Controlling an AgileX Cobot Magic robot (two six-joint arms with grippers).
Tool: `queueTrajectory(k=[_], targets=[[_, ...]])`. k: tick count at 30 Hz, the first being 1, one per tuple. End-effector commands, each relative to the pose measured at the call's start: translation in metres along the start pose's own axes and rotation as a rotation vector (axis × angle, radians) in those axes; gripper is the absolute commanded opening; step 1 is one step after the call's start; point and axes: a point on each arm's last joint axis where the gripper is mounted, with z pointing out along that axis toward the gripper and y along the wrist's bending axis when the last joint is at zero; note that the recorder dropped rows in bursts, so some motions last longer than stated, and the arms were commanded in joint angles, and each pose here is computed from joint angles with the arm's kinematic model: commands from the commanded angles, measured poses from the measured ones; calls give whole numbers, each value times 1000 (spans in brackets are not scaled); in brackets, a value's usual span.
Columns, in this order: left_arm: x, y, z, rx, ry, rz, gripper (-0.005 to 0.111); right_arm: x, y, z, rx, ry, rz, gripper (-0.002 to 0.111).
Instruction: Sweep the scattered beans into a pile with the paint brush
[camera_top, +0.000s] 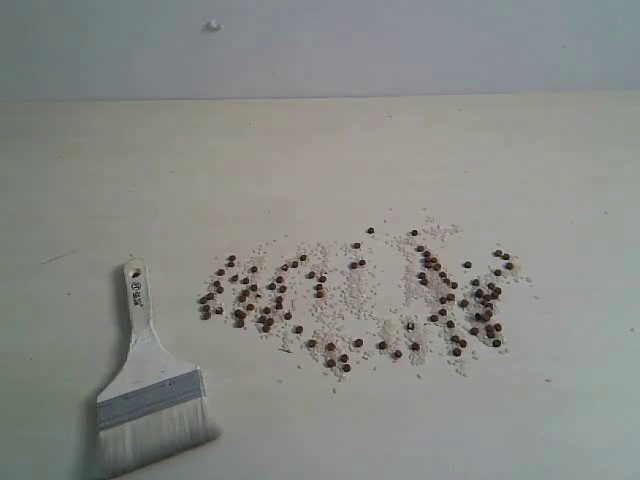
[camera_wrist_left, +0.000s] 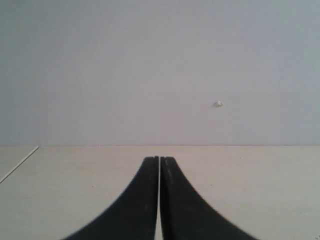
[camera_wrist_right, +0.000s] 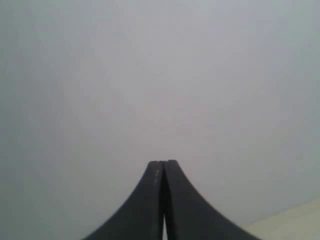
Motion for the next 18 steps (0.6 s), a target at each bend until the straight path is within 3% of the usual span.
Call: queueTrajectory(k=[1,6,9,14,18], targets=[[1,0,0,0,6,-1,4,-21,17,52,3,191,-51,0],[1,0,0,0,6,-1,4,-26,31,113,-83,449,-144,0],[1,0,0,0,6,-1,4,-21,30,146,-104,550,-118,0],[1,0,0,0,6,-1,4,-13,20,182,-110,593,-184,0],[1,0,0,0,6,-1,4,-6,8,206,-100,597,-331,0]])
